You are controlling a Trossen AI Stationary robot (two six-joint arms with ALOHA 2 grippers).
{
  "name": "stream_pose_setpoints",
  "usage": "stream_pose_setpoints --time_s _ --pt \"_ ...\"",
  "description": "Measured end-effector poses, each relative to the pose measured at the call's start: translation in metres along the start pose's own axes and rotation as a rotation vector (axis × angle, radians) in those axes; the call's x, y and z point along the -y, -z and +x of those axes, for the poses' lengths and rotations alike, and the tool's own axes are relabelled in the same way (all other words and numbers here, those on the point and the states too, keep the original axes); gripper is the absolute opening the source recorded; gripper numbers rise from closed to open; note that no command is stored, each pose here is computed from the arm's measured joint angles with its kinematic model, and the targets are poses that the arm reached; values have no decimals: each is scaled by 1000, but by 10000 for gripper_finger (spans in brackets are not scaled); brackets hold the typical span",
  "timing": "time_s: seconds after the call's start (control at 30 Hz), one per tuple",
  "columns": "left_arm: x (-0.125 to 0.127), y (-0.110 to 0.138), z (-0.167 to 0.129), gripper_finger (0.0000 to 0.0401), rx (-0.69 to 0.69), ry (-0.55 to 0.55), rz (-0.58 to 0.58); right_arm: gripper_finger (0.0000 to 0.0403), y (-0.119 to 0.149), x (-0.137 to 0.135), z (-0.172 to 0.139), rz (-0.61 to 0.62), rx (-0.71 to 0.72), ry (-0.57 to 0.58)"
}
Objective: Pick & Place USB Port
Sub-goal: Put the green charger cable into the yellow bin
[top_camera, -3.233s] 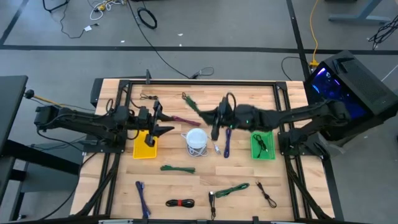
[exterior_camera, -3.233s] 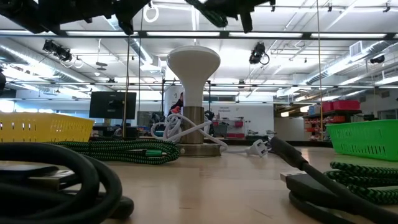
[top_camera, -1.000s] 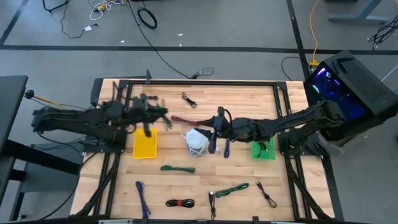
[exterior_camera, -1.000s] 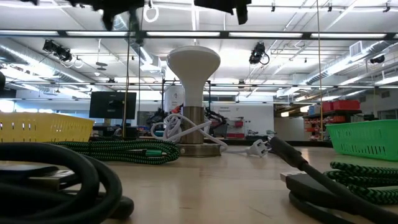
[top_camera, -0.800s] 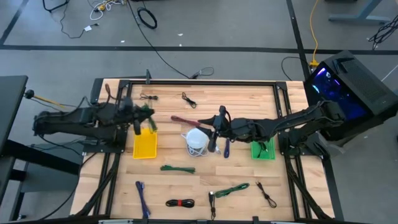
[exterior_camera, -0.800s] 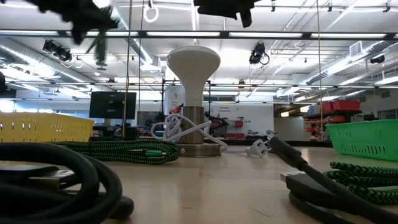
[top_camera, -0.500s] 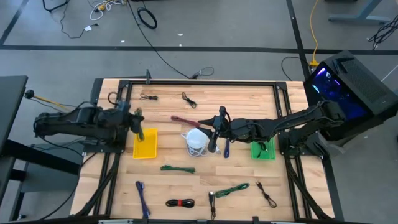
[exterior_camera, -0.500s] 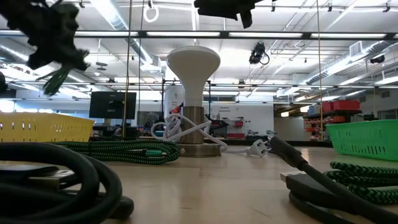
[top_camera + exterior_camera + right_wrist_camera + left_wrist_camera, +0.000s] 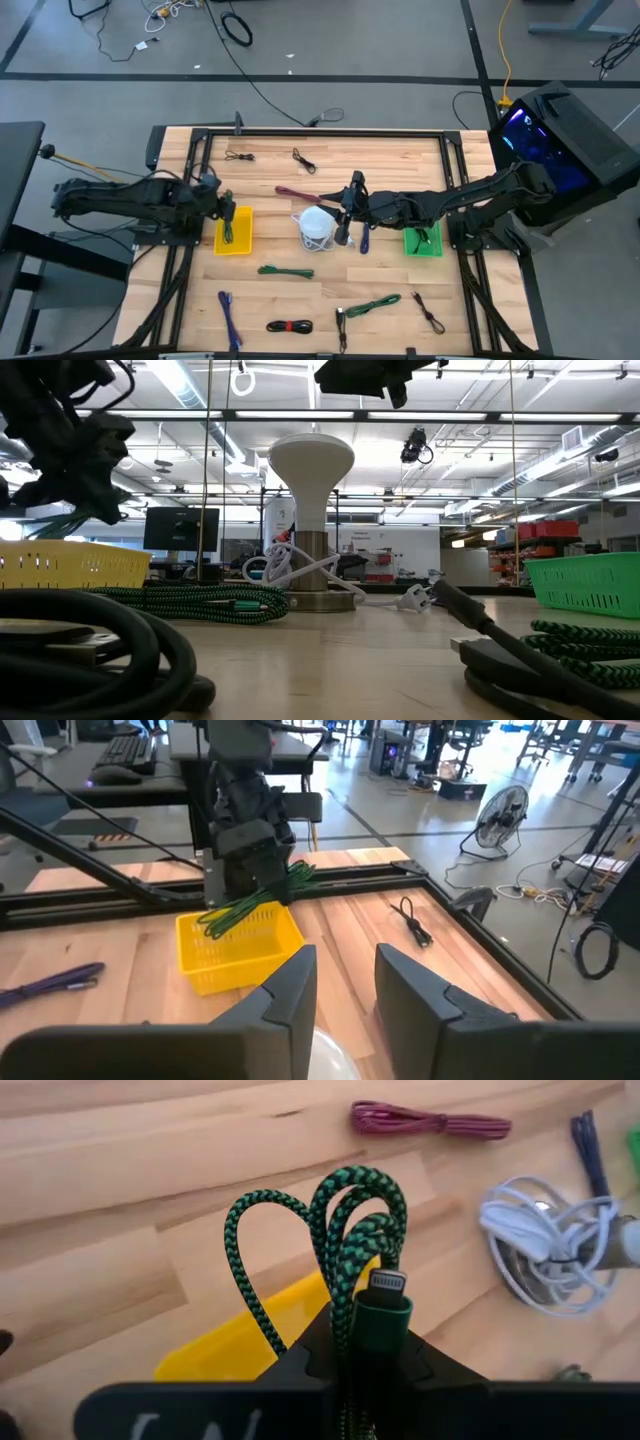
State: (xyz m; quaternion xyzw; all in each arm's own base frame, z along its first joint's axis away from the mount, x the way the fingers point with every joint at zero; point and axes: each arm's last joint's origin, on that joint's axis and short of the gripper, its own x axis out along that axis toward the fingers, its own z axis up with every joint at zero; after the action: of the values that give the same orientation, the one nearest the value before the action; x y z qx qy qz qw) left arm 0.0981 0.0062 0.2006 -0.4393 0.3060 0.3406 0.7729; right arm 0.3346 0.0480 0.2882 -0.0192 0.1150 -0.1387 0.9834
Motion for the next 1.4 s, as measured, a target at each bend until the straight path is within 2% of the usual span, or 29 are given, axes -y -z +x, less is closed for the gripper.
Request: stream_pose_setpoints --time_s 0.2,0.3,0.67,1.03,1.2,1.4 --pt "6 3 10 24 -99 -24 -41 105 1 4 2 -2 -11 14" --pt "7 4 13 27 -106 -53 -32 104 1 6 3 -5 -15 21" --pt "8 4 17 104 -101 -79 8 105 2 8 3 -4 -22 24" --pt "8 4 17 141 -114 -70 12 105 2 8 3 -5 -22 24" --pt "7 2 17 153 -47 -96 36 105 2 9 4 -6 -23 29" --pt "9 3 17 179 -77 -70 35 105 4 11 5 -8 -42 37"
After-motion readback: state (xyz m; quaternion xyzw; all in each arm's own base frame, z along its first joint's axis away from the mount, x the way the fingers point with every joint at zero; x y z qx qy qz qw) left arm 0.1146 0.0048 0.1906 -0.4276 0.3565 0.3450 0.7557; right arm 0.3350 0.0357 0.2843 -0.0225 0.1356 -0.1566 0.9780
